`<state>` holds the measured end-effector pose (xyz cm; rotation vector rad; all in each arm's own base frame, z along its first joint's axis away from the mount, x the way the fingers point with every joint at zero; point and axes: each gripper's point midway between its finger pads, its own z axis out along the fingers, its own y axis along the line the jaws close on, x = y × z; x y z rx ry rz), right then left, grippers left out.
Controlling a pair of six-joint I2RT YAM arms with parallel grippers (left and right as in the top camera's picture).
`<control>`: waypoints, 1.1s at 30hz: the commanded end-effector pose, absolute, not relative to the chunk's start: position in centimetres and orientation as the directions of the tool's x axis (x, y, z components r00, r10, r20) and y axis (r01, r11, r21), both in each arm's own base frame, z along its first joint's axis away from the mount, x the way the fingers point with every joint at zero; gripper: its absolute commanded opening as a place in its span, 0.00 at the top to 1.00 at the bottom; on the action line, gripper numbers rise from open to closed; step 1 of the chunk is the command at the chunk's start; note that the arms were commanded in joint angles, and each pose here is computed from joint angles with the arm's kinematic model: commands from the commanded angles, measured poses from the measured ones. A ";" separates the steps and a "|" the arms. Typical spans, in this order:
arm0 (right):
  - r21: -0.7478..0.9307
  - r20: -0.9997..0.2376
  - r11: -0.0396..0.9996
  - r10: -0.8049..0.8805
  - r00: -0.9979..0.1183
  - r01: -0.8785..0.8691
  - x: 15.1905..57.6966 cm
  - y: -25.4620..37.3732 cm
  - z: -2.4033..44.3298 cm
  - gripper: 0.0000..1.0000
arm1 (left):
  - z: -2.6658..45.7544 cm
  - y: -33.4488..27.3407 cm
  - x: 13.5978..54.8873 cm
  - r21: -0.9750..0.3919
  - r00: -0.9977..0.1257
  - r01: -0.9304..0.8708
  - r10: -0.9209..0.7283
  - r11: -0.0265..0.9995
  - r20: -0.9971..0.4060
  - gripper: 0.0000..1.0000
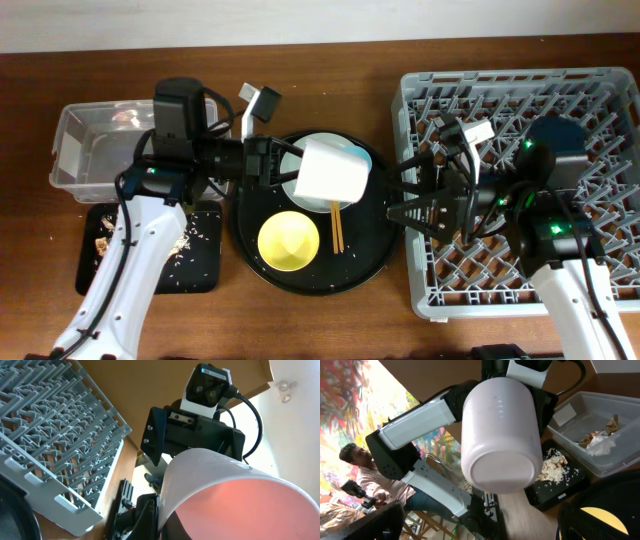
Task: Sort waste into correct bins and load items into the dishwasher rack
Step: 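Hand the pink cup from the left gripper to the right gripper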
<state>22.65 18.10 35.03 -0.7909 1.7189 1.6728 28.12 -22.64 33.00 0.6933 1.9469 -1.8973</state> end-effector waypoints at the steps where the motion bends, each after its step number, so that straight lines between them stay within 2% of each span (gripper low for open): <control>1: 0.622 -0.782 0.042 0.001 -0.623 -0.782 22.9 18.2 35.5 0.04 | 33.6 -23.6 27.2 -0.807 -0.797 0.589 0.137 -0.037 -0.588 0.99; 6: 0.640 -0.768 0.035 -0.009 -0.640 -0.768 22.6 18.7 35.3 0.06 | 32.7 -25.1 27.7 -0.795 -0.791 0.606 0.130 0.035 -0.597 1.00; 13: 0.630 -0.774 0.079 -0.016 -0.633 -0.772 22.9 20.3 34.7 0.06 | 32.5 -26.5 27.0 -0.782 -0.777 0.622 0.153 0.036 -0.611 1.00; 18: 0.621 -0.779 0.107 -0.015 -0.626 -0.776 23.2 20.9 34.5 0.16 | 32.5 -26.7 26.9 -0.782 -0.776 0.622 0.156 0.037 -0.611 0.99; 22: 0.597 -0.798 0.124 -0.012 -0.602 -0.793 23.5 20.8 34.4 0.37 | 32.5 -26.7 26.9 -0.782 -0.776 0.623 0.156 0.036 -0.611 1.00; 30: 0.597 -0.798 0.124 -0.012 -0.602 -0.793 23.5 20.8 34.4 0.43 | 32.5 -26.7 26.9 -0.782 -0.777 0.622 0.156 0.036 -0.610 1.00; 31: 0.597 -0.798 0.124 -0.012 -0.602 -0.793 23.5 20.8 34.4 0.47 | 32.5 -26.7 26.9 -0.783 -0.777 0.621 0.156 0.036 -0.610 0.93; 33: 0.596 -0.798 0.125 -0.011 -0.602 -0.793 23.6 20.8 34.4 0.49 | 32.5 -26.7 26.9 -0.783 -0.777 0.621 0.156 0.037 -0.610 0.82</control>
